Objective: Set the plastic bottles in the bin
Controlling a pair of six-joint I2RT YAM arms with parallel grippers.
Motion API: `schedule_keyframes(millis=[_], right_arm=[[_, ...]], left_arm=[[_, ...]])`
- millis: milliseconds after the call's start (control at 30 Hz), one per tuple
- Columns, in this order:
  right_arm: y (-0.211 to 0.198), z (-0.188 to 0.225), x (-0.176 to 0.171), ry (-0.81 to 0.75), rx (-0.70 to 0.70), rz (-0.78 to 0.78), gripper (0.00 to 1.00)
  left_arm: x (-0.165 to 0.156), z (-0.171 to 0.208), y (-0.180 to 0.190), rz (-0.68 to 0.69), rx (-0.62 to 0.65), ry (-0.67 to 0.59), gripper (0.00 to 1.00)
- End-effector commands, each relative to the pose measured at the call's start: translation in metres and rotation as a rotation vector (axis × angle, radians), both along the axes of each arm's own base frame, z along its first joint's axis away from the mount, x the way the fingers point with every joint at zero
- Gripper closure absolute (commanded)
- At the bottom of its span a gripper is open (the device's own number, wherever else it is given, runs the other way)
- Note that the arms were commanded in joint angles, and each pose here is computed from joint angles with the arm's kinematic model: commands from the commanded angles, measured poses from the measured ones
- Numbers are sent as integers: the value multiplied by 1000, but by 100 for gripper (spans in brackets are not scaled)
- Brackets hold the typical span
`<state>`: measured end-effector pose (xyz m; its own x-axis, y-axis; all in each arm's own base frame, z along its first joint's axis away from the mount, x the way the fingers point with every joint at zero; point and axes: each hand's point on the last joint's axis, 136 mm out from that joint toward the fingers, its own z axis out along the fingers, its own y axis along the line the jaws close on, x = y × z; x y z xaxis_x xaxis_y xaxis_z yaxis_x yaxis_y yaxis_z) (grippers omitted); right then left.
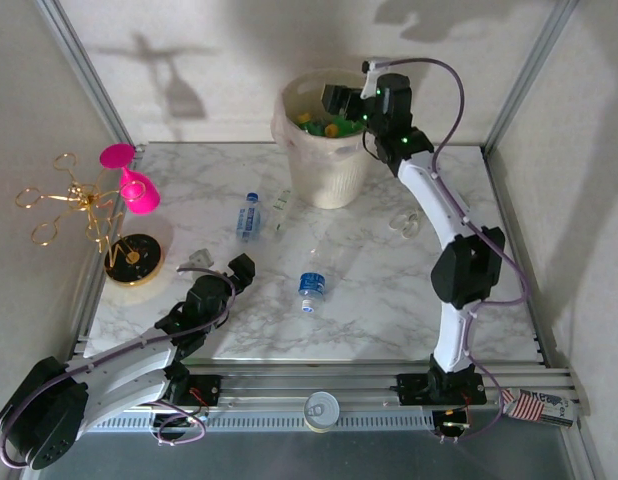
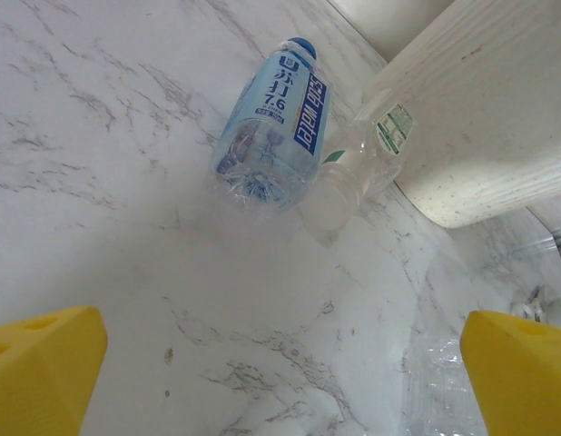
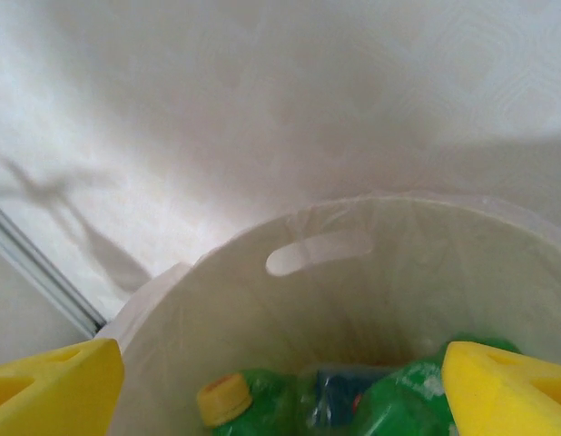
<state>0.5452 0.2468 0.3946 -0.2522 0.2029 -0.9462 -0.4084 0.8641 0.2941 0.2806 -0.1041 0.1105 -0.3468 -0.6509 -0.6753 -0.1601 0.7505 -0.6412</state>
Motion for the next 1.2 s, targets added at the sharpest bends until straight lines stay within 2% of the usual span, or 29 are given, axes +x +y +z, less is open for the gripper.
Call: schedule_keyframes(millis=[0,233,300,467,633,867,1167], right_arm=[[2,32,-44,-78,-44,1,8],[14,-2,-123,-31,-44,62,6],[17,-21,-143,14,-22,89,1],[20,-83,-183,202,19,104,1],[33,-167,-229,465,62,111,1],[20,-265,-266,720,-12,-39,1],[46,-334,-303,947,74,60,1]], left_arm=[[6,13,-2,2,-30,-24,1],[14,21,-8,3,-82,-54,0],[18,25,-11,-7,-85,-64,0],[28,33,-18,-24,-46,-62,0],[33,39,-17,-27,-29,-68,0],[35,32,-22,-46,-32,-35,0],[38,22,-28,-57,-54,2,0]])
